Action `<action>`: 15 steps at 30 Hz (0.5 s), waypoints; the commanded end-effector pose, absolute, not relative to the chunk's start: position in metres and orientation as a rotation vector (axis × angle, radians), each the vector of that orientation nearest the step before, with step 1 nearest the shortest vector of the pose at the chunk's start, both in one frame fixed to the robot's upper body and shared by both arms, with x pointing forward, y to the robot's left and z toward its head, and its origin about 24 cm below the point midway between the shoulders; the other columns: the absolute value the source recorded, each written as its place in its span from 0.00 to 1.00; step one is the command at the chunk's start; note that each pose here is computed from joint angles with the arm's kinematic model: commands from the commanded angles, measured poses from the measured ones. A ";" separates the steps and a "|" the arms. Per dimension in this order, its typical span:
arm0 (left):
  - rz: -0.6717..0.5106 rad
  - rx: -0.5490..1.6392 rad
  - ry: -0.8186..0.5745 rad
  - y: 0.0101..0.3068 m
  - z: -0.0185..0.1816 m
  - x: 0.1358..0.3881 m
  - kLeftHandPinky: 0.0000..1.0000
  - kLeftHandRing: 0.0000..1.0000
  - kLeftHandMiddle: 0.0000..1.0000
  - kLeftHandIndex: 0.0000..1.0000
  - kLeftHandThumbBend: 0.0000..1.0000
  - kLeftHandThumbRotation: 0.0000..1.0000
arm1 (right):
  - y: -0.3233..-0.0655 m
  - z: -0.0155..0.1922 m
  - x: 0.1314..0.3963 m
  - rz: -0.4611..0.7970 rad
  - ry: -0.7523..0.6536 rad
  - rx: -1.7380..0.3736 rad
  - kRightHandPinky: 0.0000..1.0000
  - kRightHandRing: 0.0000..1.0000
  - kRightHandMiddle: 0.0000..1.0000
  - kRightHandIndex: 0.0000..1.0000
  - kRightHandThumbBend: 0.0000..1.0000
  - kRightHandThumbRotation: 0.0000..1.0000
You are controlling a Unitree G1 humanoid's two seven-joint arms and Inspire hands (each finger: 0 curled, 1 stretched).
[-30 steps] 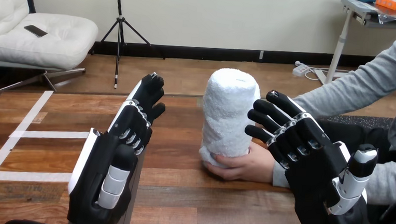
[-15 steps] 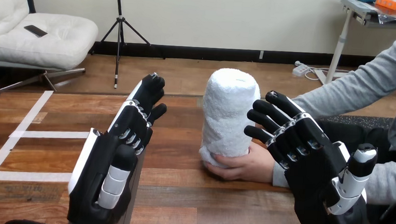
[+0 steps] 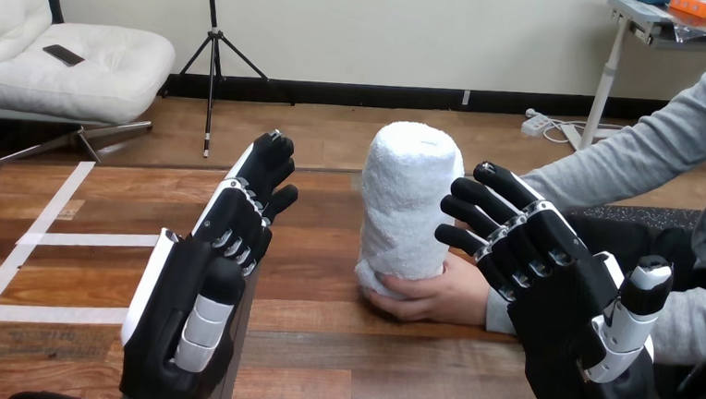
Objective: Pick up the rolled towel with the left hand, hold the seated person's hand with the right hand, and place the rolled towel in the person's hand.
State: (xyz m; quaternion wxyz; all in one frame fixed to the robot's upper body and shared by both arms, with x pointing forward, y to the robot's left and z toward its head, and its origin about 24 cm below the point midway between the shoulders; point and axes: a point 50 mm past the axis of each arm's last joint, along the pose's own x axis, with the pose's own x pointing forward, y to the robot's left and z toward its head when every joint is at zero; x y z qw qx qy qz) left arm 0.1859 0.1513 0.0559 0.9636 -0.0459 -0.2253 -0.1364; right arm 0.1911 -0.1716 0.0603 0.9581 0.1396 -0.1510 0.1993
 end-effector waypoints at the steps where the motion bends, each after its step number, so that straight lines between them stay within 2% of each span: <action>1: -0.288 -0.089 -0.520 0.147 0.068 0.189 0.93 0.96 0.95 0.93 0.90 0.91 | -0.172 0.080 0.198 0.426 -0.402 0.264 0.81 0.85 0.83 0.83 0.99 1.00; 15: -0.291 -0.097 -0.518 0.146 0.068 0.189 0.93 0.97 0.95 0.93 0.89 0.91 | -0.172 0.080 0.198 0.425 -0.398 0.268 0.81 0.85 0.83 0.83 1.00 1.00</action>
